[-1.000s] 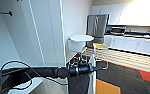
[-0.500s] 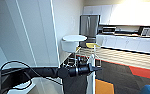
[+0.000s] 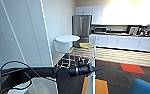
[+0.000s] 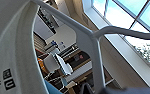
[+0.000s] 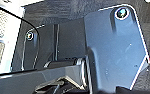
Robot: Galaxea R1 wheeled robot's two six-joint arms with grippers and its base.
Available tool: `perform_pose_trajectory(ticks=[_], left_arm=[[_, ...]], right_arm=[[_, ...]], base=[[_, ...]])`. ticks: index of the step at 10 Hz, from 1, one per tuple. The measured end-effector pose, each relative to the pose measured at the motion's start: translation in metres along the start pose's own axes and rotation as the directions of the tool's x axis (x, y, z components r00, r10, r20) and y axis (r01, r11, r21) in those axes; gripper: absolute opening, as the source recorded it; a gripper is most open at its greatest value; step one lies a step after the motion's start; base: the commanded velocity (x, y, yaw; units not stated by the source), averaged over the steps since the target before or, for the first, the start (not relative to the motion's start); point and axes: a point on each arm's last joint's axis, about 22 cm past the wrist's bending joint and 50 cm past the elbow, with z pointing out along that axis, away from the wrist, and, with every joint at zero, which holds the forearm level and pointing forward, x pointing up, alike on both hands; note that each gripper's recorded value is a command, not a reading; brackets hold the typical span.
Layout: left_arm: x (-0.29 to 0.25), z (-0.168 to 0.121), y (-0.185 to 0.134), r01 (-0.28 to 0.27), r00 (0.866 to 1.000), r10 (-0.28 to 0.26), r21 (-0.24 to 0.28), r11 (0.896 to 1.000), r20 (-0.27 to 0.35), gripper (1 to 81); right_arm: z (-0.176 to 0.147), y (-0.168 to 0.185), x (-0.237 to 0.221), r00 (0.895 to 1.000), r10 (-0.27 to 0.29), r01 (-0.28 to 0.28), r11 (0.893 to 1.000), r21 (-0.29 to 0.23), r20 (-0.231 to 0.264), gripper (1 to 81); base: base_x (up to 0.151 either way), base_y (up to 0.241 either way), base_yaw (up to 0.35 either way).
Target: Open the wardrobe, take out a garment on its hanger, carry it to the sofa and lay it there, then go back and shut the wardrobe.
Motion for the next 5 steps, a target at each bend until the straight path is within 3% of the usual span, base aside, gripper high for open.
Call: perform_pose_trajectory(ticks=[5], left_arm=[[-0.0043, 0.0009, -0.0002, -0.004, 1.0, 0.004, 0.002, 1.0, 0.017, 1.0]], right_arm=[[0.0, 0.0, 0.0, 1.0, 0.0, 0.0, 1.0, 0.0, 0.0, 81.1]], base=[[0.0, 0.0, -0.23]])
